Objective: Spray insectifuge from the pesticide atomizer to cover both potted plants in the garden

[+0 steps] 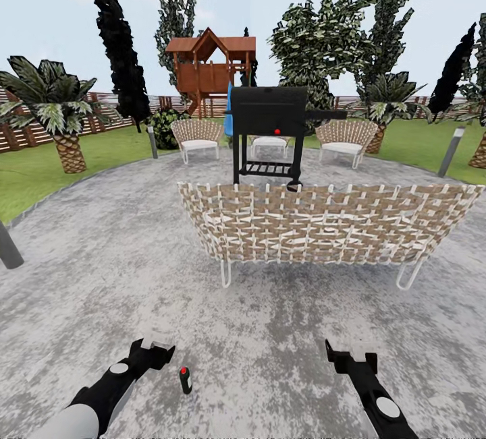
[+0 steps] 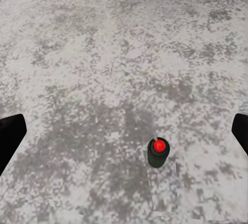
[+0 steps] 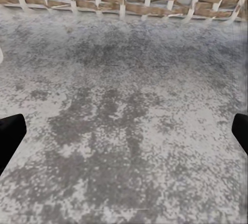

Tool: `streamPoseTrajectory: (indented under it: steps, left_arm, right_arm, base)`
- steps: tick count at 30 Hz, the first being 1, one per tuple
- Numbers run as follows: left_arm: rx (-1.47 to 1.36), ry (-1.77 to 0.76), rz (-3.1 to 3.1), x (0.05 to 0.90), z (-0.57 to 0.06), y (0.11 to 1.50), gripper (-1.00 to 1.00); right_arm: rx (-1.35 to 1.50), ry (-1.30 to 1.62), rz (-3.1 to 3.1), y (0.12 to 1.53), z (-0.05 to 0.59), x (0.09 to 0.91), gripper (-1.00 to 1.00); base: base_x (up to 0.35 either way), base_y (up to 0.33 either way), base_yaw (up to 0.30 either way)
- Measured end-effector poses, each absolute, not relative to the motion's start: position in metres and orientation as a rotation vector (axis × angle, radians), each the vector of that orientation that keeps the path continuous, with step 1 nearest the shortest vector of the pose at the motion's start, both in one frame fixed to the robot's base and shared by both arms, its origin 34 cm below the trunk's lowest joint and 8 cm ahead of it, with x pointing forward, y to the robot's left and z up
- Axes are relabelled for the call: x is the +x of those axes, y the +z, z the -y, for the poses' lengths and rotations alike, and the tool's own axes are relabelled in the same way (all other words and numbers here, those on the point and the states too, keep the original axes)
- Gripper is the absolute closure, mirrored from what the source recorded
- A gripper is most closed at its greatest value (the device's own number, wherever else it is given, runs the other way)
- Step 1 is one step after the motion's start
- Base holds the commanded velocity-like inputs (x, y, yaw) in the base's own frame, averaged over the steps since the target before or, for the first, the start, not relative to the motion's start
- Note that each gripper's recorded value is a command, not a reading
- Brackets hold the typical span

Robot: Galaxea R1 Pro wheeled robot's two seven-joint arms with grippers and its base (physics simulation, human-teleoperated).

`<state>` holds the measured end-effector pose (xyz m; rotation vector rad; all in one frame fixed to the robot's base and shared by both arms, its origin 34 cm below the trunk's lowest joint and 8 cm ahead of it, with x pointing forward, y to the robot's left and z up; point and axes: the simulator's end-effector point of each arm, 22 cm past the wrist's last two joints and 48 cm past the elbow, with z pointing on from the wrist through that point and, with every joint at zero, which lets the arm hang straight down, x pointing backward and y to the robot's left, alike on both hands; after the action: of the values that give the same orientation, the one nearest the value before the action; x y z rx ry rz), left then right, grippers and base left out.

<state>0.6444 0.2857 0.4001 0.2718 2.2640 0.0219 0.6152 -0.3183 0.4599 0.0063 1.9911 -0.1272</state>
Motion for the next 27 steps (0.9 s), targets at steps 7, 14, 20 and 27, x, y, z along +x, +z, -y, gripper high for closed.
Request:
streamPoseTrajectory:
  steps: [7,14,20,27]
  left_arm:
    - [0.295,0.005,-2.211,0.664,-0.264,0.406,-1.0]
    - [0.298,0.002,-2.205,0.663,-0.26,0.394,-1.0]
    - [0.292,-0.009,-2.222,0.649,-0.257,0.37,-1.0]
    - [0.289,-0.03,-2.253,0.633,-0.251,0.342,-1.0]
  right_arm:
    - [-0.001,-0.16,-1.87,0.515,0.333,0.644,-1.0]
    - [0.083,-0.189,-1.938,0.492,0.362,0.634,-1.0]
    - [0.09,-0.186,-1.993,0.456,0.361,0.621,-1.0]
    - [0.096,-0.186,-1.994,0.439,0.361,0.616,-1.0]
  base:
    - [0.0,0.0,0.0]
    - [0.0,0.0,0.0]
    - [0.0,0.0,0.0]
    - [0.0,0.0,-0.071]
